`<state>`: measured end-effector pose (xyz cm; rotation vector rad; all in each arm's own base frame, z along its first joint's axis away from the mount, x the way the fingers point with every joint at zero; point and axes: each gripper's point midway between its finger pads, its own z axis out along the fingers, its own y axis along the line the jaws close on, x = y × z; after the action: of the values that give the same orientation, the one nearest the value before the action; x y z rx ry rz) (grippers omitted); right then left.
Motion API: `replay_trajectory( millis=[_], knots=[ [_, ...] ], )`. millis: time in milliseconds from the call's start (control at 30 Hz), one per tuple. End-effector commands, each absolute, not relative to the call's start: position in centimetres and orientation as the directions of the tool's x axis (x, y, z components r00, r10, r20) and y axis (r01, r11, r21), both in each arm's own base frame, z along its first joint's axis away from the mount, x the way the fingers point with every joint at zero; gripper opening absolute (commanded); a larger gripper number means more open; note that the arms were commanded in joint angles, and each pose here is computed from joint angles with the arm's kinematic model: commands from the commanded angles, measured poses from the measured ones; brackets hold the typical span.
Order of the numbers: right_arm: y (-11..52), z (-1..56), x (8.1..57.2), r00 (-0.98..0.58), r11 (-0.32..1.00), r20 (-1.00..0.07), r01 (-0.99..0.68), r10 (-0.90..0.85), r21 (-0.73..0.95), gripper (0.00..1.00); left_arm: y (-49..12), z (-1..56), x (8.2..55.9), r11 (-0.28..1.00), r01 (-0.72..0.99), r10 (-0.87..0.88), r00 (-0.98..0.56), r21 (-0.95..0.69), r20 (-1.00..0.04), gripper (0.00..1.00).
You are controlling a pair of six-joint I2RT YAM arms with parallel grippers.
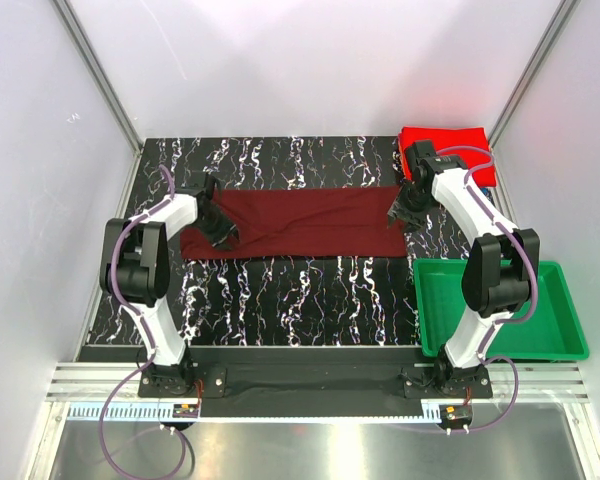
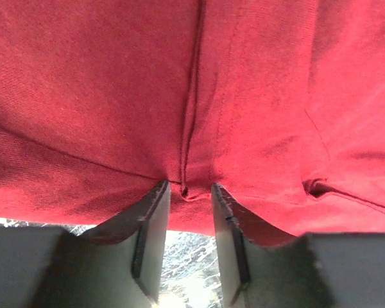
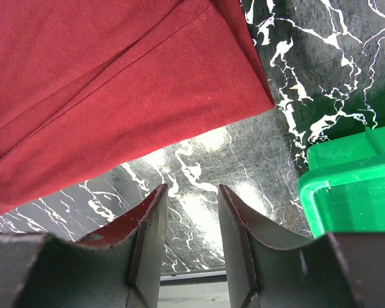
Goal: Fold and stack the t-shirts
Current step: Fold the tshirt
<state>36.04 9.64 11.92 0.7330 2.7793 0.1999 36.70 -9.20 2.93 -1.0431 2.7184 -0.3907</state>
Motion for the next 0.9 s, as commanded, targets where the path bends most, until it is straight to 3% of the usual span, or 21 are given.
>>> replay_trajectory(
  millis=[0, 267, 400, 867],
  knots=[
    [10.1, 14.2, 36.7, -0.833, 0.867, -0.257, 0.436, 0.49, 0.242, 0.45, -8.7, 3.5, 38.3, 0.711, -0.632, -0.691, -0.708, -0.31, -0.142, 0.35],
    [10.0, 14.1, 36.8, -0.838, 0.873, -0.258, 0.429, 0.481, 0.233, 0.45, -8.9, 4.3, 39.3, 0.701, -0.627, -0.701, -0.694, -0.339, -0.165, 0.23],
    [9.8, 14.1, 36.7, -0.84, 0.876, -0.262, 0.427, 0.476, 0.224, 0.45, -9.2, 4.5, 40.0, 0.696, -0.629, -0.705, -0.69, -0.346, -0.163, 0.0],
    [9.7, 14.9, 37.0, -0.838, 0.88, -0.28, 0.418, 0.469, 0.224, 0.44, -11.4, 8.1, 44.1, 0.652, -0.565, -0.725, -0.659, -0.506, -0.199, 0.0]
  ],
)
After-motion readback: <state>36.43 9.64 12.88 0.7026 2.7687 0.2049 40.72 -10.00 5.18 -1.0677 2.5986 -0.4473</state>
